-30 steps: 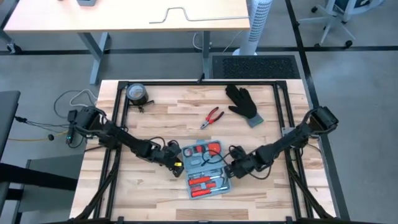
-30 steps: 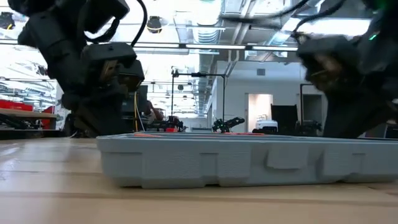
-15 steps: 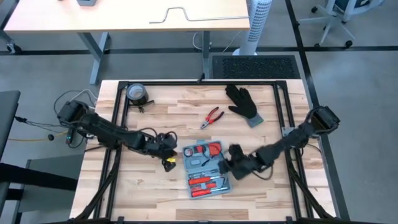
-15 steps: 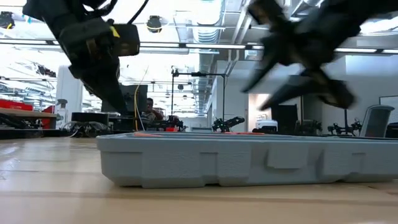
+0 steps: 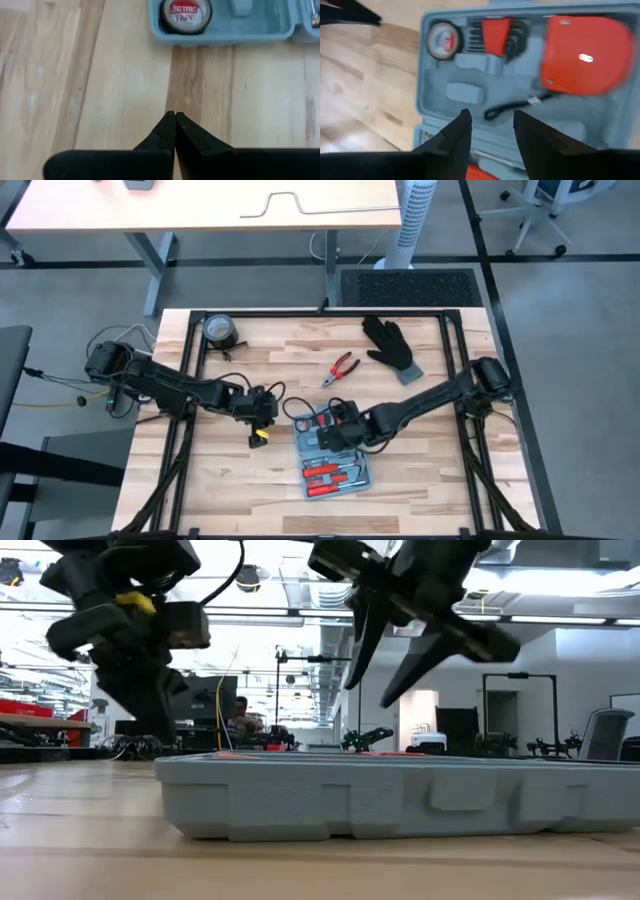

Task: Prefit tool cases
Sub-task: Remove the orange measuring tape from the gray toolbox

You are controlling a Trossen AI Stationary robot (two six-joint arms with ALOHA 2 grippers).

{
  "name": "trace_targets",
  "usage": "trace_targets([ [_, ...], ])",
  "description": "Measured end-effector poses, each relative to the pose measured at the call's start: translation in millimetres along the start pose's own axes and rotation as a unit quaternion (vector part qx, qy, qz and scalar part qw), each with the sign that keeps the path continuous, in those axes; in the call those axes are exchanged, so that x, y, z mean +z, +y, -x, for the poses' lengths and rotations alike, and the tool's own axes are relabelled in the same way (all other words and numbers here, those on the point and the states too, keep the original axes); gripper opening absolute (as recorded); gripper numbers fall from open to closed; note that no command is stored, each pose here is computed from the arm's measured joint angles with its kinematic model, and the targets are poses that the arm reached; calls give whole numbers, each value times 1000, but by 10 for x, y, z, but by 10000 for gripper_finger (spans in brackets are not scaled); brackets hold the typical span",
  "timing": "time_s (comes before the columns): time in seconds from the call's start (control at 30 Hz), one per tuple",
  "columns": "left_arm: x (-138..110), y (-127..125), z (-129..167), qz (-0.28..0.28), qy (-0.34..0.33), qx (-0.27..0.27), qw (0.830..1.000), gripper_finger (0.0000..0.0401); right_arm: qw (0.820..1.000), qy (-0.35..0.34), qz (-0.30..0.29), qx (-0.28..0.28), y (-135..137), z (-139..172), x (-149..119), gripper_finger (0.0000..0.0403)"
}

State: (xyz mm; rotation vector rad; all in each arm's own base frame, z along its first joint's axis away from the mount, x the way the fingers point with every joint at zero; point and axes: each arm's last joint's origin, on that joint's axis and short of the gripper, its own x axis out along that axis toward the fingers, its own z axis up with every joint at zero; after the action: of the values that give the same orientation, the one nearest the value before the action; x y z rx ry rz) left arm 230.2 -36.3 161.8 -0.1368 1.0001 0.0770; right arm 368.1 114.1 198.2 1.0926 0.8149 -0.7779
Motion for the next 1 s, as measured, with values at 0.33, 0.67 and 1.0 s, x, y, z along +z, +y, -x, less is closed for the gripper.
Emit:
trace_targets([
  [0.33, -45, 31, 7, -23, -11, -17, 1000, 0, 998, 3, -58, -34, 23, -37, -138, 155],
  [0.67, -48, 30, 7, -29, -10, -19, 999, 0, 995, 24, -73, -57, -9, -282, -39, 155],
  [1.0, -53, 31, 8, -38, -6, -19, 999, 0, 991, 40, -68, -104, -97, -307, 83, 155],
])
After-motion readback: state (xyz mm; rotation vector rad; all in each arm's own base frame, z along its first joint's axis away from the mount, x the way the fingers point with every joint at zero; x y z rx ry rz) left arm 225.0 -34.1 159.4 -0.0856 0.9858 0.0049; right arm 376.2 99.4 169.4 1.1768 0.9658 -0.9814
